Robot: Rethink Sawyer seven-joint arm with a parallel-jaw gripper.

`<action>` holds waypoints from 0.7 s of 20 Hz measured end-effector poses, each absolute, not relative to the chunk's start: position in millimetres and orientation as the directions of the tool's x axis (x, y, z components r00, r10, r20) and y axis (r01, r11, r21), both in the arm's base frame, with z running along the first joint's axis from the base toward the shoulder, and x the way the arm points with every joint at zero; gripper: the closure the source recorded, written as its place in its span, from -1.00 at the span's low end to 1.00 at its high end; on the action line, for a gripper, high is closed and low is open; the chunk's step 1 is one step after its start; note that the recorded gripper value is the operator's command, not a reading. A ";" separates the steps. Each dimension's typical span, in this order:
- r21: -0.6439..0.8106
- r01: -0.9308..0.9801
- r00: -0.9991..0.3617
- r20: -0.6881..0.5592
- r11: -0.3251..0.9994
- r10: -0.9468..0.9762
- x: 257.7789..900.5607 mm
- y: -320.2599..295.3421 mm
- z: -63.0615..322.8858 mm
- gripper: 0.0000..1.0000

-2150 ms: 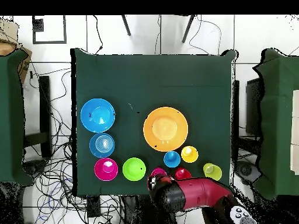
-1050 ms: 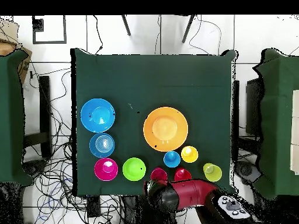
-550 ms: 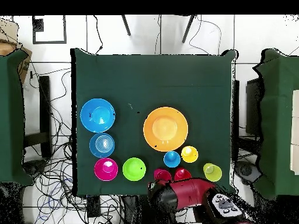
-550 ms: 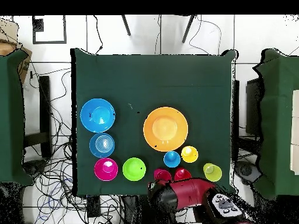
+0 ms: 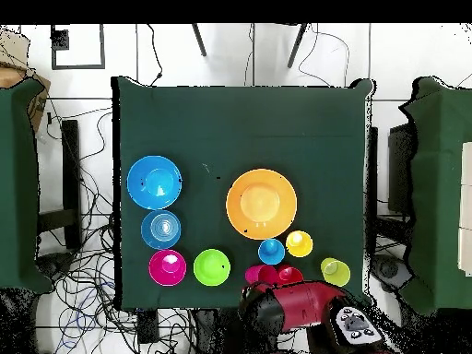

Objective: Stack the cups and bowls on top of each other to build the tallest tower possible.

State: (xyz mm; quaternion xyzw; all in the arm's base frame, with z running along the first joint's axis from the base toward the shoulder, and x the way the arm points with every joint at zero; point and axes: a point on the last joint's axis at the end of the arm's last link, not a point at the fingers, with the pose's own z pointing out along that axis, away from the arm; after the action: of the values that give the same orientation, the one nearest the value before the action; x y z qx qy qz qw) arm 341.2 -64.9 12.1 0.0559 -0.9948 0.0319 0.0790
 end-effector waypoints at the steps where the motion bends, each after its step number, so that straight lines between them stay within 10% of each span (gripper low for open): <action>1: -0.058 -0.114 -0.982 0.159 0.992 -0.104 341.8 -66.6 11.9 -1.00; 14: -0.065 -0.110 -0.983 0.156 0.992 -0.099 343.0 -70.2 11.9 -1.00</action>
State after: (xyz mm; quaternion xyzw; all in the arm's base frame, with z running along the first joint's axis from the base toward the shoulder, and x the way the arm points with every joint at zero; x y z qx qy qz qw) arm 343.0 -70.2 11.9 0.0525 -0.9950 0.0368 0.0766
